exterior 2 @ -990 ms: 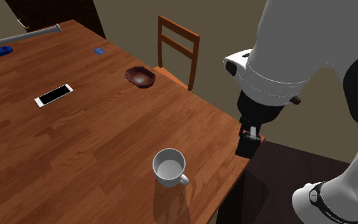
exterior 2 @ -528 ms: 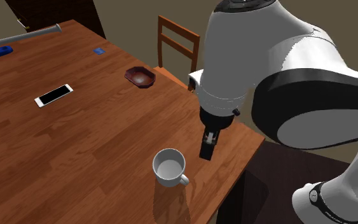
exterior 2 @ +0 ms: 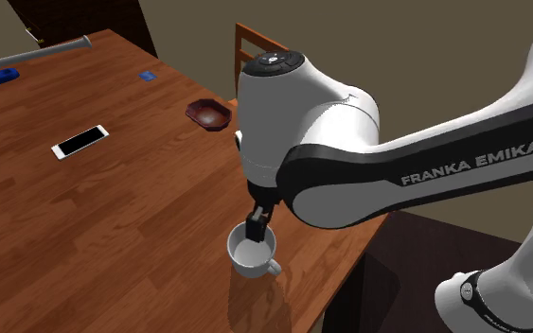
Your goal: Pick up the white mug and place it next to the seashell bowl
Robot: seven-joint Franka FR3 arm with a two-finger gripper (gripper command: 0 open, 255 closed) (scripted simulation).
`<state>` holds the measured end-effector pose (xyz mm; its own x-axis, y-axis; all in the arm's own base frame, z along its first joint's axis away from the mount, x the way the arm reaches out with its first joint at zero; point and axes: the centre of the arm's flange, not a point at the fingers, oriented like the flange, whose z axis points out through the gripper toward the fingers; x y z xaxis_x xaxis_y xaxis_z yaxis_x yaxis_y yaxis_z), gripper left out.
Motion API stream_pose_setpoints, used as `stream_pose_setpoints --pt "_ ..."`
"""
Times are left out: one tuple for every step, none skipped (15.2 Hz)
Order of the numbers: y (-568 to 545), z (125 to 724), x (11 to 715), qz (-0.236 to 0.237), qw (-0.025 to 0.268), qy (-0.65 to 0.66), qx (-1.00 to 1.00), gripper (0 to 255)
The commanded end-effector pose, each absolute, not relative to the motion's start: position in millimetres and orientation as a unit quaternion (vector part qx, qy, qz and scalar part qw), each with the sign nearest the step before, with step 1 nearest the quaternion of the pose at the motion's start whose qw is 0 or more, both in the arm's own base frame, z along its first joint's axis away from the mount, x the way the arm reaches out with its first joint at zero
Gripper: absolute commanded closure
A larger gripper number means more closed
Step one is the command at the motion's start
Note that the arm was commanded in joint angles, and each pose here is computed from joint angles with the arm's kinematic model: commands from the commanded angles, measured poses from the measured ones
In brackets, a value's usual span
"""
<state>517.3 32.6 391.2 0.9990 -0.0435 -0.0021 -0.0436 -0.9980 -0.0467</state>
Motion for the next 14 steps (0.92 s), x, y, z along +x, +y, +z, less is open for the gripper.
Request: stream_pose_setpoints --pt "32 379 532 -0.001 0.027 0.024 -0.999 0" --pt "32 374 532 -0.001 0.027 0.024 -0.999 0" --pt "33 368 532 -0.001 0.027 0.024 -0.999 0" --pt "33 363 532 -0.001 0.027 0.024 -0.999 0" --pt "33 358 532 -0.001 0.027 0.024 -0.999 0" --pt "33 353 532 -0.001 0.027 0.024 -0.999 0" --pt "34 347 532 -0.001 0.027 0.024 -0.999 0" --pt "34 342 532 -0.001 0.027 0.024 -0.999 0" --pt "34 339 532 -0.001 0.027 0.024 -0.999 0" --pt "34 339 532 -0.001 0.027 0.024 -0.999 0" --pt "34 339 532 -0.001 0.027 0.024 -0.999 0" --pt "34 339 532 -0.001 0.027 0.024 -0.999 0" --pt "34 339 532 -0.001 0.027 0.024 -0.999 0" --pt "34 339 532 -0.001 0.027 0.024 -0.999 0"
